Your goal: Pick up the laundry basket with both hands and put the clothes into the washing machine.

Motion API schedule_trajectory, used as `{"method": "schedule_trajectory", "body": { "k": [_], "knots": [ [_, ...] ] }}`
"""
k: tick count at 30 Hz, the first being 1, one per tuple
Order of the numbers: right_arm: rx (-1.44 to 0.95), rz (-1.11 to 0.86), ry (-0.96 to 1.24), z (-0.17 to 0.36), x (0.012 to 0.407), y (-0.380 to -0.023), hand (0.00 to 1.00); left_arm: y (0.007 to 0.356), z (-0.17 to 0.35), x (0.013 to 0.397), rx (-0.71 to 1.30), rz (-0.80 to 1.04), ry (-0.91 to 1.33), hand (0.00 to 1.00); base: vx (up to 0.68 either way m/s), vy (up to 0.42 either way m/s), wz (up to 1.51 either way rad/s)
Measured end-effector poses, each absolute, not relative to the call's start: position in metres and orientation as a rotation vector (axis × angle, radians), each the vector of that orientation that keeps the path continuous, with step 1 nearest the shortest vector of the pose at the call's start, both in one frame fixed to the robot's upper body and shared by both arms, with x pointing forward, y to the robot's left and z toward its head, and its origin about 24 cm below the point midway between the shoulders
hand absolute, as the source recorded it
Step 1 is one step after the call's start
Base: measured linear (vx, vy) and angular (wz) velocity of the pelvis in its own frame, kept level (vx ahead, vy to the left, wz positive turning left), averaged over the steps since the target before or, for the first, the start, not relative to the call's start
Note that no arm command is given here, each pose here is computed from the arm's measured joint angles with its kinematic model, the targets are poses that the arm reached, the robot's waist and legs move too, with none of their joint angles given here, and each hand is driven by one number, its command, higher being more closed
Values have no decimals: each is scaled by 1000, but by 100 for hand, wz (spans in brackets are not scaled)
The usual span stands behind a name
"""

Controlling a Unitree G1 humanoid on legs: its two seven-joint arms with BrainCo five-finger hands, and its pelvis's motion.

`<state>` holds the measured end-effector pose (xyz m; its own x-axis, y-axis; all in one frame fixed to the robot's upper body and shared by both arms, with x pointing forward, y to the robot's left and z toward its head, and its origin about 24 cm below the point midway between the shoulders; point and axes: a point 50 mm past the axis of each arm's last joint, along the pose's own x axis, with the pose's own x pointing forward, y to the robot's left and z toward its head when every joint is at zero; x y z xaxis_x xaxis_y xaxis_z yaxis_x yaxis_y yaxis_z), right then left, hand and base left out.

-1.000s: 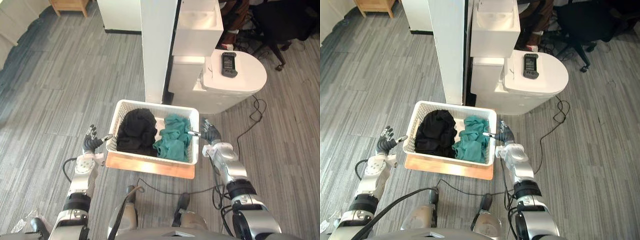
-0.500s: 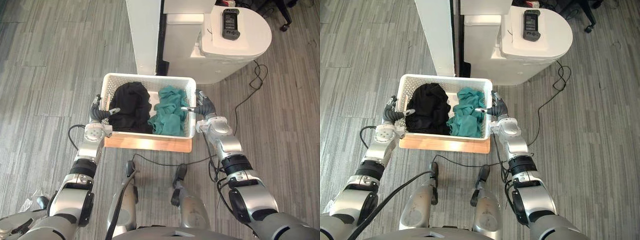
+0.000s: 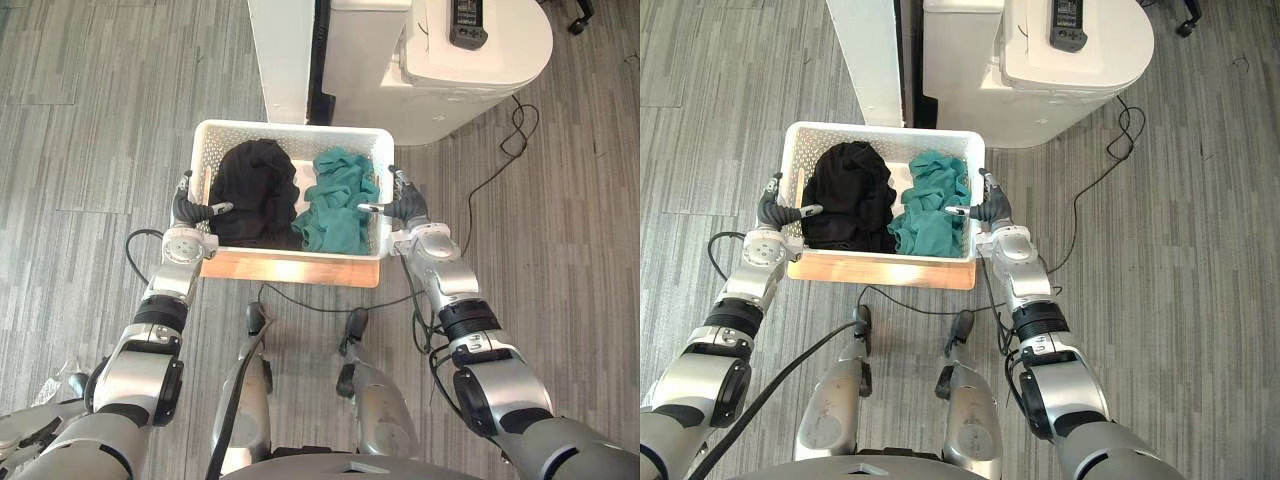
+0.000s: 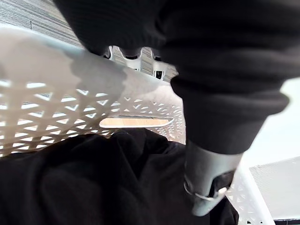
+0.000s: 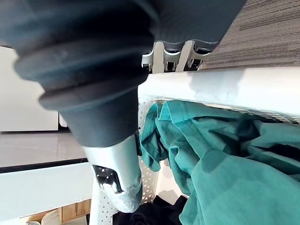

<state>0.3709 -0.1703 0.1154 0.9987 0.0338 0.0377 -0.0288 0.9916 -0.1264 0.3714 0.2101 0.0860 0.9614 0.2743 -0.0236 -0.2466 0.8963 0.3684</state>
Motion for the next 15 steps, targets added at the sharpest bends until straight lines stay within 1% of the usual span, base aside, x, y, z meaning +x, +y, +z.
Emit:
{"method": "schedule_trajectory", "body": {
  "k": [5,10,15],
  "knots": [
    [-137,29,-63,123,375,-169,0,213,98,378,398,285,52,0,2,-3,-2],
    [-121,41,-107,134,379,-161,0,231,91,378,429,330,145,0,4,-5,-6],
    [-119,42,-114,134,379,-161,0,232,92,379,421,333,146,0,5,0,1]
  ]
}}
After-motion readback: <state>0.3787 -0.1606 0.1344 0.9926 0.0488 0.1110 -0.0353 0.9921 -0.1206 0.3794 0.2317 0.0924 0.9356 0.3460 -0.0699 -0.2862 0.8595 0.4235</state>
